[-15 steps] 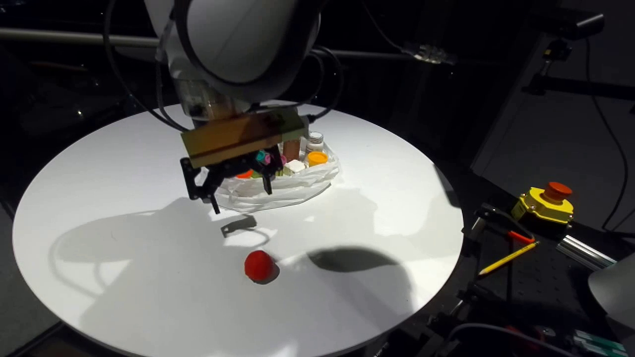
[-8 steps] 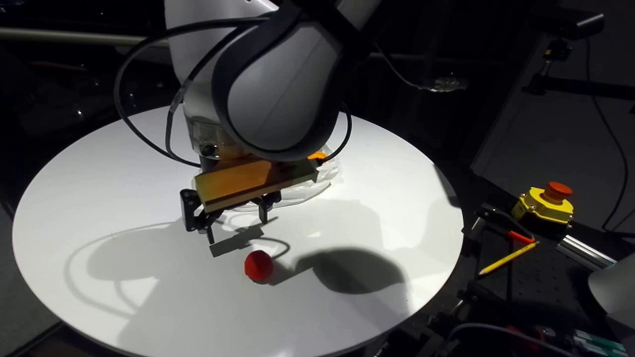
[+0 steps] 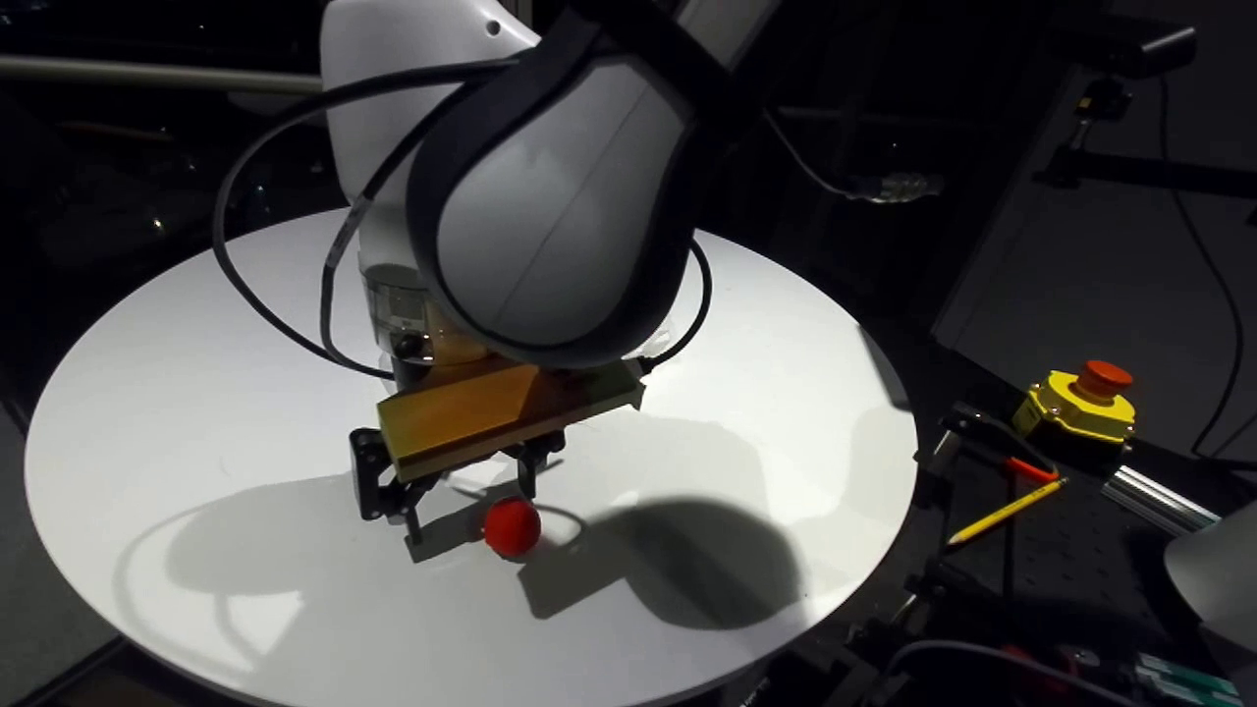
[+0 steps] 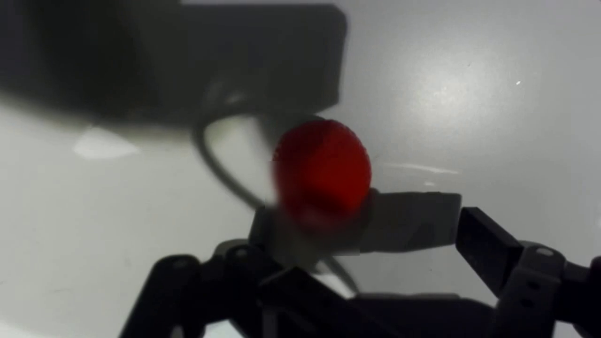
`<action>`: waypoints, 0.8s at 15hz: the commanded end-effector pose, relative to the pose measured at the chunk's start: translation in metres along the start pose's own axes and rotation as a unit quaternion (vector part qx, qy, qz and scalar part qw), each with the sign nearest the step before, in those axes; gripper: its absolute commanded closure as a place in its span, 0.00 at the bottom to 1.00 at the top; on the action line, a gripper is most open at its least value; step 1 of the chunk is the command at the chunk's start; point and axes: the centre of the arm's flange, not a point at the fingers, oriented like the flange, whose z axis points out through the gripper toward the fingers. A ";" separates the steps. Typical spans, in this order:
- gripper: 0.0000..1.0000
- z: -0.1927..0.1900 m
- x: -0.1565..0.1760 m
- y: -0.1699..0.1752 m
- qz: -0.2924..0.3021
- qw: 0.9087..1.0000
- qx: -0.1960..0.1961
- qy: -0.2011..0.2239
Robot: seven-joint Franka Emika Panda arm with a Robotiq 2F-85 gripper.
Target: Pick up the objects on the table and put them on the plastic
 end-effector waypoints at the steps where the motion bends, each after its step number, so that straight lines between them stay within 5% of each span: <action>1: 0.00 0.000 -0.010 0.000 0.009 1.000 0.000 -0.002; 7: 0.00 0.009 -0.014 0.007 0.027 0.999 -0.019 -0.019; 9: 0.26 0.010 -0.014 0.010 0.031 0.999 -0.023 -0.021; 12: 0.49 0.007 -0.012 0.011 0.041 0.999 -0.021 -0.021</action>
